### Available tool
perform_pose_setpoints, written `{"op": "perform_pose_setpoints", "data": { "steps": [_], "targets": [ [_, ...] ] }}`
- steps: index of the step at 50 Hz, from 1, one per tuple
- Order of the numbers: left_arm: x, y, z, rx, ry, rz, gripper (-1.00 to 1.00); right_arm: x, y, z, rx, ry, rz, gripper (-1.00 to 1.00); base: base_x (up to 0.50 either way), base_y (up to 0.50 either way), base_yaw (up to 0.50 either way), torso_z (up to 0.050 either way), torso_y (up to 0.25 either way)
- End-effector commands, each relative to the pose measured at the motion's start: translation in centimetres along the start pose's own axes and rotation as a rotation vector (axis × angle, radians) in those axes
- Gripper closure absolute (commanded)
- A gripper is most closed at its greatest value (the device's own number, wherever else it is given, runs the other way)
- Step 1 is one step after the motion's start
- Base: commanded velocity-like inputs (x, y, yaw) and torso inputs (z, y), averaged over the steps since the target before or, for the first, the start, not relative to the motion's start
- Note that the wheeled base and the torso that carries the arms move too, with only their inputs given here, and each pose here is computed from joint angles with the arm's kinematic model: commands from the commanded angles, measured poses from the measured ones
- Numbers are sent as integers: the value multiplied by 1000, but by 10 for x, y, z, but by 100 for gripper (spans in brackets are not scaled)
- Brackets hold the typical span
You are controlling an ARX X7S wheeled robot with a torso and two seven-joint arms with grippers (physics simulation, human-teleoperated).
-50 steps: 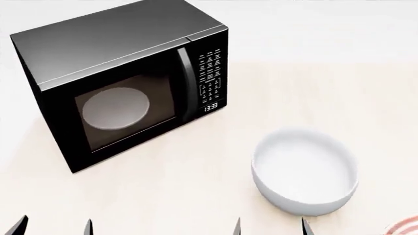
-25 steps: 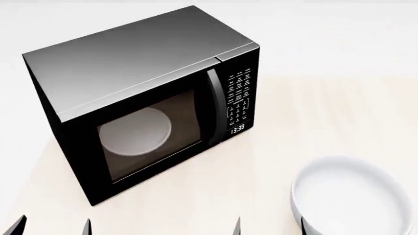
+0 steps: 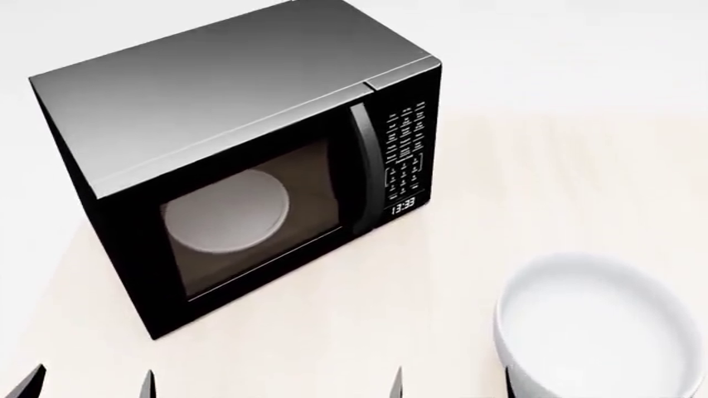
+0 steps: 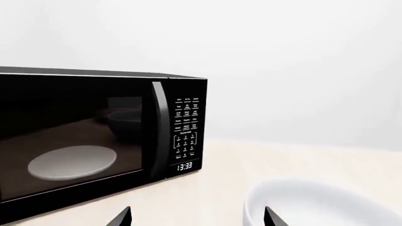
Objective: Open the microwave.
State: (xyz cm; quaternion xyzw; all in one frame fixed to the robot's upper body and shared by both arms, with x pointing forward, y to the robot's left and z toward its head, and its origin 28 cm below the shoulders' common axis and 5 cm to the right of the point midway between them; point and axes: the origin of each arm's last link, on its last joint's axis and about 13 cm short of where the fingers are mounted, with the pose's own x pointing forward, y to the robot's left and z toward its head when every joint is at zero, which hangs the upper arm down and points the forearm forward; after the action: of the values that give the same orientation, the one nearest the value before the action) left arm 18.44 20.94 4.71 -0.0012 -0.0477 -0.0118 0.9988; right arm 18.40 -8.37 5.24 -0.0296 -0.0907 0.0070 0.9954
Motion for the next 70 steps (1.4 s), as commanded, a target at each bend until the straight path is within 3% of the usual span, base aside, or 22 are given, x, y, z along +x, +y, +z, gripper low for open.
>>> {"op": "perform_pose_setpoints", "data": {
  "steps": [1,52,63,70],
  "targets": [
    [0,0,1,-4,-1,-3,-100,-1,1,1,-3,-5,6,-100,0,0,0,8,-92],
    [1,1,2,-16,-5,1,-100,1,3,2,16,25,36,-100,0,0,0,9,-85],
    [0,4,7,-40,-16,9,-100,34,-4,36,20,28,78,-100,0,0,0,0,0],
    [1,7,10,-46,-17,20,-100,61,-8,59,-46,50,112,-100,0,0,0,0,0]
  ]
}}
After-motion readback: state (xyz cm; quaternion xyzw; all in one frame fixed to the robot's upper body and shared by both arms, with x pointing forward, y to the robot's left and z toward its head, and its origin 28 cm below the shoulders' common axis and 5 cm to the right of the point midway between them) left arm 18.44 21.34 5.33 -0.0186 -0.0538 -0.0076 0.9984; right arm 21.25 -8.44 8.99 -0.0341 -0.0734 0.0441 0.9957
